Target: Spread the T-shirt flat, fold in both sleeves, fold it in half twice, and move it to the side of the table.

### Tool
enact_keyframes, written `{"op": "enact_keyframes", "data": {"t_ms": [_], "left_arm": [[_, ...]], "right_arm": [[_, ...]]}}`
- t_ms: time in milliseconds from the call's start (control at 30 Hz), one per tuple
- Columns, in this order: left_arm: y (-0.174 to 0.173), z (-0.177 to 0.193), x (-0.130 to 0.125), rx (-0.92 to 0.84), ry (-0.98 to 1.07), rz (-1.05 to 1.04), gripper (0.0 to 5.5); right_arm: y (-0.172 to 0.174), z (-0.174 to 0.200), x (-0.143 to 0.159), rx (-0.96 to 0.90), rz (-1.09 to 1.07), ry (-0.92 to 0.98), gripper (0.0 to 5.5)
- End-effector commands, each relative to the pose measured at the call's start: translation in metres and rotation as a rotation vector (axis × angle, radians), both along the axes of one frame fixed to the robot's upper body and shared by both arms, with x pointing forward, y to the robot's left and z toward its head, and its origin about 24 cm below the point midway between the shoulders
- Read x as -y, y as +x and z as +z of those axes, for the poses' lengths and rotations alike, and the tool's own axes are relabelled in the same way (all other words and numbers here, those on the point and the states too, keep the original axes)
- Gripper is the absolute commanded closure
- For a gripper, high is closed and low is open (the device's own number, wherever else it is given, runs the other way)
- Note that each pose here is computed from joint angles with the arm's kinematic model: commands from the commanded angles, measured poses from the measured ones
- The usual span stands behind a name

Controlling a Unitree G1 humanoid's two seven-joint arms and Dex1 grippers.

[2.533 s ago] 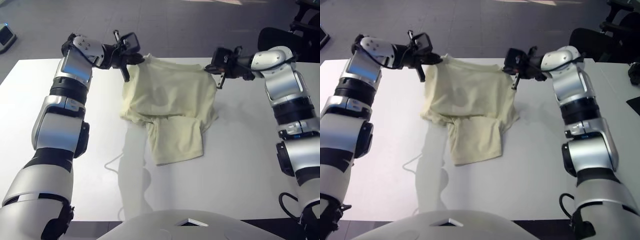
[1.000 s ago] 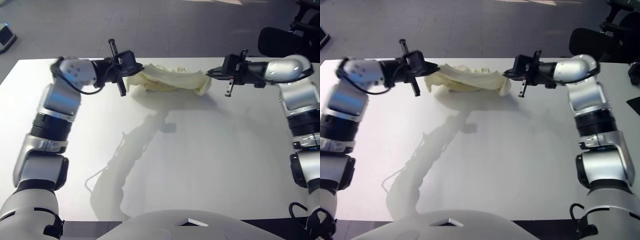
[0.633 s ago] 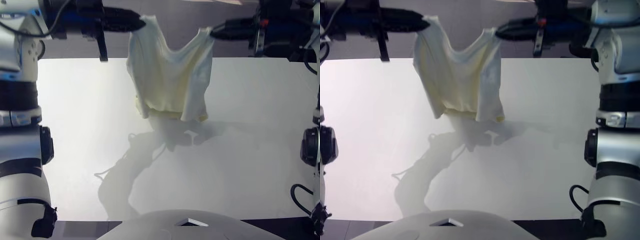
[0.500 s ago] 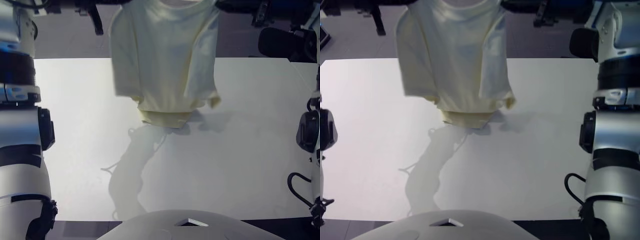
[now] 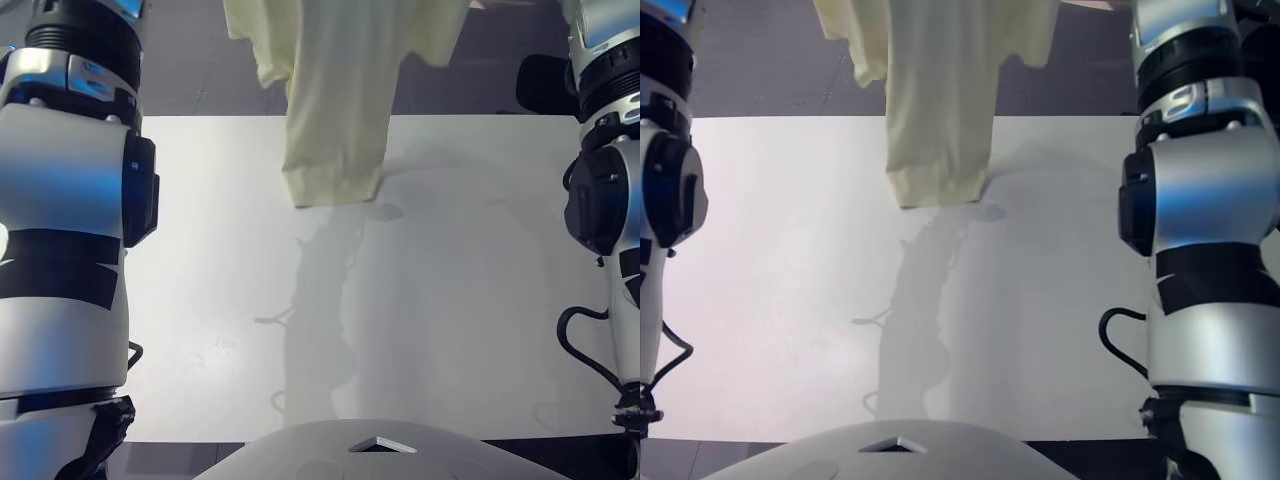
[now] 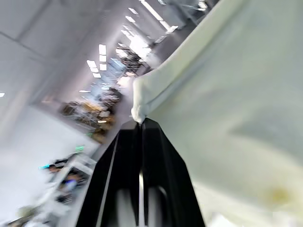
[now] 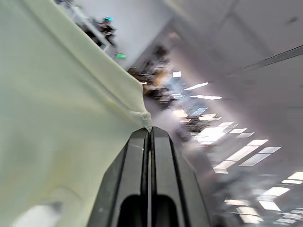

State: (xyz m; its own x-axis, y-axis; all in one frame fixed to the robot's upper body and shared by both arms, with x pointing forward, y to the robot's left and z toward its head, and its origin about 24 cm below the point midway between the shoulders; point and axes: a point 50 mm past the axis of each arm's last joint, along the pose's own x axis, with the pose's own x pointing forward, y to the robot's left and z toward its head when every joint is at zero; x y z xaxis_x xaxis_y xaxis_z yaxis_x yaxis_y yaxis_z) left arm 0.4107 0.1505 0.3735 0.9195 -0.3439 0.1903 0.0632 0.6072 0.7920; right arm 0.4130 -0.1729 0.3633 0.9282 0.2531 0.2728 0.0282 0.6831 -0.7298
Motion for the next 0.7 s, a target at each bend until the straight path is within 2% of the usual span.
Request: {"op": "enact_keyframes", "data": {"t_ms": [33, 133, 200, 233, 333, 433, 600, 700], "left_arm": [[-0.01, 0.034, -0.008, 0.248, 0.028, 0.152, 5.48], [-0.009, 0.029, -0.006, 0.27, 0.071, 0.154, 5.48], [-0.002, 0.007, 0.003, 0.168, 0.132, 0.078, 5.48], [0.002, -0.009, 0.008, 0.09, 0.169, 0.021, 5.48], [0.003, -0.09, 0.014, -0.339, 0.337, -0.306, 5.48], [-0.032, -0.14, -0.003, -0.627, 0.429, -0.595, 5.48], [-0.077, -0.133, -0.025, -0.737, 0.41, -0.727, 5.48], [-0.108, -0.146, -0.032, -0.859, 0.463, -0.812, 5.48]], "right_arm": [[-0.008, 0.028, 0.002, 0.195, -0.124, -0.061, 5.5], [-0.007, 0.022, -0.003, 0.197, -0.102, -0.099, 5.5], [-0.001, 0.002, -0.007, 0.086, -0.015, -0.124, 5.5], [0.001, -0.011, -0.009, 0.0, 0.051, -0.136, 5.5], [0.002, -0.065, -0.011, -0.309, 0.309, -0.207, 5.5], [-0.011, -0.098, 0.0, -0.555, 0.552, -0.257, 5.5], [-0.043, -0.119, 0.029, -0.847, 0.773, -0.307, 5.5], [-0.072, -0.134, 0.035, -1.02, 0.886, -0.341, 5.5]]}}
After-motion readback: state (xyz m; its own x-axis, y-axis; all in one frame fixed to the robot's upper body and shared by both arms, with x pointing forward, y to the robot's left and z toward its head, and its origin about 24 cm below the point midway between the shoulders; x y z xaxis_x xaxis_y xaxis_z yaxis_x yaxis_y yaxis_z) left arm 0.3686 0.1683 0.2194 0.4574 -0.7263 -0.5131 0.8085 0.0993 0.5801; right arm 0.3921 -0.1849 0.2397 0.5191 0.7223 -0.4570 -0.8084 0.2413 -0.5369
